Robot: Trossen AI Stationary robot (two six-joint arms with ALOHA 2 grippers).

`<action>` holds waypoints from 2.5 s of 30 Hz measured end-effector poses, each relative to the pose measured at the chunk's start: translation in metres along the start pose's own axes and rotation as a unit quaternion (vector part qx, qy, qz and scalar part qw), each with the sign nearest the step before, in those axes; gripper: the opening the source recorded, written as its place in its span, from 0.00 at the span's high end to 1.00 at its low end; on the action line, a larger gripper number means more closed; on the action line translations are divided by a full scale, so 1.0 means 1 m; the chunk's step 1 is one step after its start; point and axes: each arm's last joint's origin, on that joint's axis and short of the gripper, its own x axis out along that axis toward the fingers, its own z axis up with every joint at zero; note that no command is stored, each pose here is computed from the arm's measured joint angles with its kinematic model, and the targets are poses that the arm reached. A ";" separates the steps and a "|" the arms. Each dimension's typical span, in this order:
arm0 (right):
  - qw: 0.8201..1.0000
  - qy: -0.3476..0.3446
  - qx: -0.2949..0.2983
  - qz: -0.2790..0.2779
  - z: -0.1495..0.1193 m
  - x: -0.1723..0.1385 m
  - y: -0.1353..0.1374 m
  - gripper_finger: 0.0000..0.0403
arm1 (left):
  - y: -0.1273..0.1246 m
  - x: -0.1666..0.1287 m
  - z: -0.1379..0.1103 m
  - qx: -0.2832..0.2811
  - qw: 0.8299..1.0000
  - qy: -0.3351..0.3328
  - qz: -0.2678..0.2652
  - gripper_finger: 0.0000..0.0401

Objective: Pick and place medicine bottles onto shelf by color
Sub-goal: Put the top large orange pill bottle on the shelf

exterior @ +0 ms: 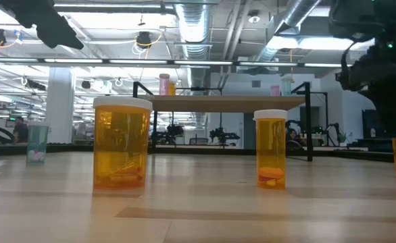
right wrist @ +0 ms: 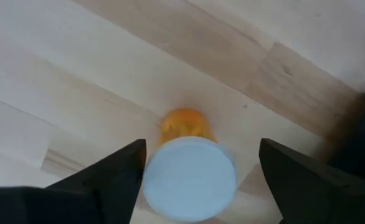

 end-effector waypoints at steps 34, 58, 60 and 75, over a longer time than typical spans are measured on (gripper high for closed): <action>1.000 -0.002 0.005 0.009 -0.002 0.005 0.001 0.39 | 0.000 0.000 0.000 0.000 1.000 0.000 0.000 0.49; 0.999 -0.010 0.005 0.030 0.009 -0.017 0.009 0.46 | 0.000 0.000 0.000 0.000 1.000 0.000 0.000 0.49; 0.999 -0.015 0.006 0.036 0.015 -0.022 0.010 0.46 | 0.000 0.000 0.000 0.000 1.000 0.000 0.000 0.49; 0.991 -0.074 0.021 0.109 0.059 -0.071 0.016 0.45 | 0.000 0.000 0.000 0.000 1.000 0.000 0.000 0.49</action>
